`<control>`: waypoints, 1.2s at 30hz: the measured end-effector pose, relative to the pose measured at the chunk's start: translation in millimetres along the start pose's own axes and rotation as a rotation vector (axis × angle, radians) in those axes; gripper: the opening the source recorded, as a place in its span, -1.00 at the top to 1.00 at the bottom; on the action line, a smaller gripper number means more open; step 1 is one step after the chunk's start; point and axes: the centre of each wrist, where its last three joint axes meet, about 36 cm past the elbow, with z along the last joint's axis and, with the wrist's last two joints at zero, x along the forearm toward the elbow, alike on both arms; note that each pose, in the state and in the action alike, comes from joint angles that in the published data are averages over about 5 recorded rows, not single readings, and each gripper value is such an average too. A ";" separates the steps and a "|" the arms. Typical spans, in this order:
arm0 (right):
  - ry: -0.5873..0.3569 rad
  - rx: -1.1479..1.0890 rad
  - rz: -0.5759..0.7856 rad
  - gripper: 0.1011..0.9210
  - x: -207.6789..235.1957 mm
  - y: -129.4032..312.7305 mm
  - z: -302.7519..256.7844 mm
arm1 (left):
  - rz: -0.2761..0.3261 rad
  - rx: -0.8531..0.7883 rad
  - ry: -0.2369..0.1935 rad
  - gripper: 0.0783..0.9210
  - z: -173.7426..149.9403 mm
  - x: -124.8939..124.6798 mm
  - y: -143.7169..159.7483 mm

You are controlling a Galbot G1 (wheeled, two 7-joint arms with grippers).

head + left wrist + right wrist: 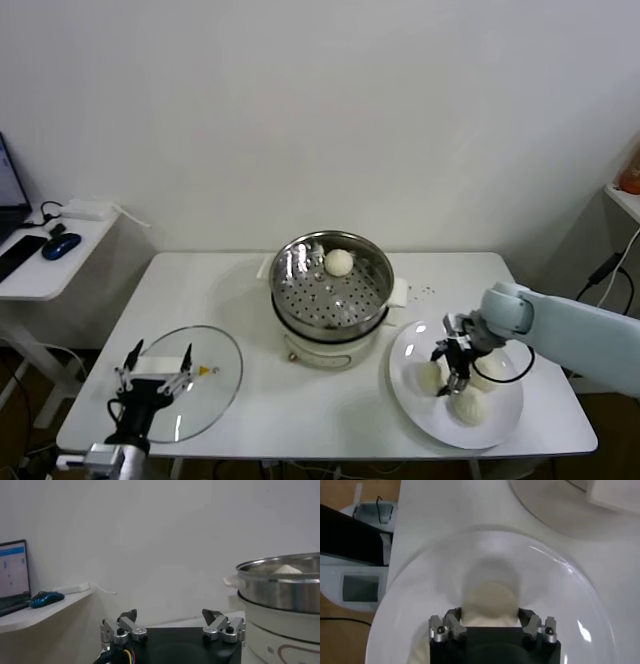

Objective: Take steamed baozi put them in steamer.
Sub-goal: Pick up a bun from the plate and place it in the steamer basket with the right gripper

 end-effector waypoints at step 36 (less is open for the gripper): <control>-0.139 0.090 0.101 -0.53 219.4 -28.0 -96.3 | 0.002 0.011 -0.015 -0.77 -3.9 -4.6 -1.9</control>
